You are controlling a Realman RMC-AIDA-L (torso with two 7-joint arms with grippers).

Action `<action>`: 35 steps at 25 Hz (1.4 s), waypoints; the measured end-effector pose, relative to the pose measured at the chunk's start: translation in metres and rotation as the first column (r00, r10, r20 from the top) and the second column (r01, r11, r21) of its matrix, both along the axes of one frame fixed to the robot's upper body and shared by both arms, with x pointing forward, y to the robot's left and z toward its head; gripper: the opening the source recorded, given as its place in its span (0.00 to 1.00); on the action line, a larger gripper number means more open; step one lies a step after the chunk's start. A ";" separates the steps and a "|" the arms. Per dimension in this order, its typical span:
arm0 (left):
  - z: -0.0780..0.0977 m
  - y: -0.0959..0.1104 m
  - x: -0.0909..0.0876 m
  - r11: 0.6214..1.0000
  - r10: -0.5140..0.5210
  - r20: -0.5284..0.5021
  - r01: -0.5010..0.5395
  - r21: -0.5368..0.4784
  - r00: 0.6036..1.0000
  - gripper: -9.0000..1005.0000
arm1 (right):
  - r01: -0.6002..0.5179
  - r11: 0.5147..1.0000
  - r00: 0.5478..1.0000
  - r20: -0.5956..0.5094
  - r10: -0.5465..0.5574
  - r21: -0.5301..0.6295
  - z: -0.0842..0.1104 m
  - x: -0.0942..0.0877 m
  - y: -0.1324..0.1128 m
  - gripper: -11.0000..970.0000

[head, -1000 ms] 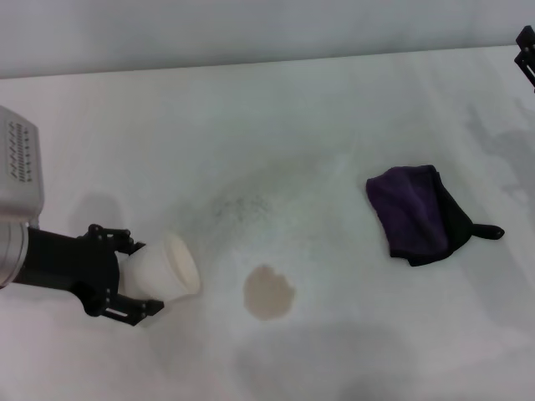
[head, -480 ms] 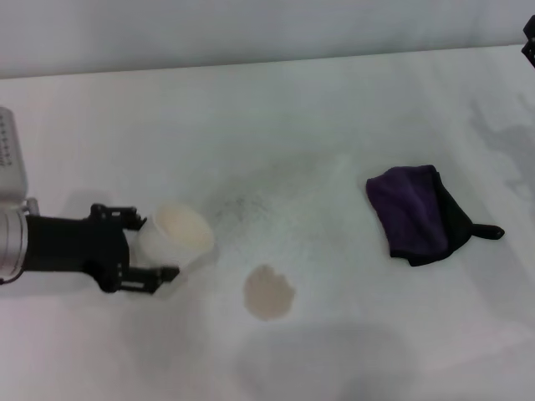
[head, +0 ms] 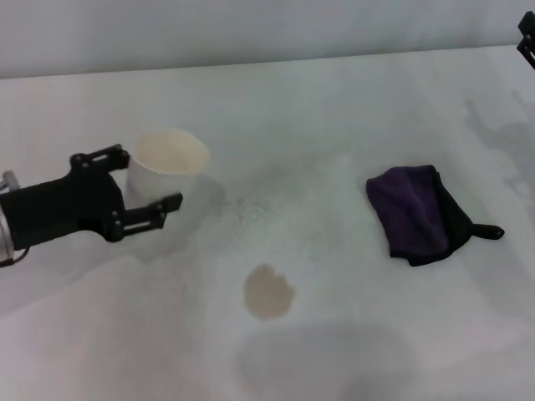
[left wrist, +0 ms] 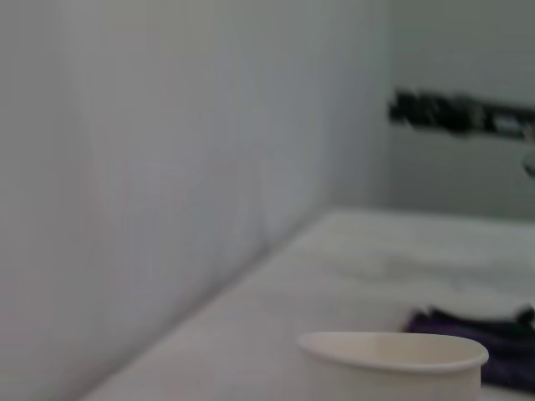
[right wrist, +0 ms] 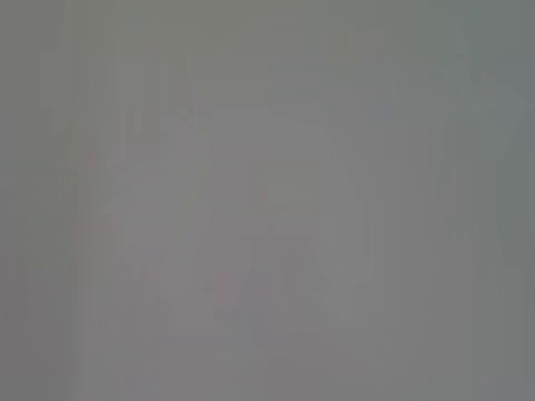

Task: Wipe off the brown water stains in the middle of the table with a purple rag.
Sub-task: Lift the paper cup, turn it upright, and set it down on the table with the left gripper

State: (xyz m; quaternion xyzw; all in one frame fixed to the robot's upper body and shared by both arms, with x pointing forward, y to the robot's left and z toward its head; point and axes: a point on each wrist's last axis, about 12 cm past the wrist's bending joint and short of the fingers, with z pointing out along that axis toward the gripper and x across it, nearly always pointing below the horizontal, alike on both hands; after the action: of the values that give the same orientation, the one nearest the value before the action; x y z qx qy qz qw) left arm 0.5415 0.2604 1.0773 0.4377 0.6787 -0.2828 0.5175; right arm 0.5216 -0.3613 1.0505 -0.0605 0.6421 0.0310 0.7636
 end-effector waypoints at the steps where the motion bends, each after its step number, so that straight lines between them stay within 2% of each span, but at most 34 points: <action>1: -0.003 0.001 -0.003 1.000 0.015 0.012 -0.015 -0.020 1.000 0.76 | -0.003 1.000 1.000 0.001 0.003 -0.006 0.000 0.000 0.000 0.90; 6: -0.024 0.011 -0.023 0.986 0.116 0.028 -0.112 -0.121 0.993 0.77 | -0.009 1.000 1.000 0.008 0.009 -0.021 0.002 0.001 0.000 0.90; 12: -0.045 0.023 -0.048 0.965 0.210 -0.007 -0.209 -0.162 0.978 0.77 | -0.018 0.999 1.000 0.006 0.018 -0.026 0.002 0.001 0.001 0.90; 16: -0.058 0.028 -0.064 0.956 0.250 -0.015 -0.249 -0.157 0.968 0.77 | -0.018 0.999 1.000 0.004 0.018 -0.031 0.001 0.000 0.000 0.90; 35: -0.091 0.026 -0.098 0.947 0.306 -0.030 -0.308 -0.098 0.952 0.78 | -0.038 0.999 0.999 0.024 0.038 -0.032 0.002 -0.004 0.003 0.90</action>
State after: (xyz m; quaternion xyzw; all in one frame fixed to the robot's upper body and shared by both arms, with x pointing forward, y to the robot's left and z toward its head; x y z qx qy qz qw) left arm 0.4434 0.2862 0.9859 0.2980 0.7271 -0.2362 0.5717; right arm 0.5177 -0.3588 1.0526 -0.0849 0.6318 0.0348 0.7697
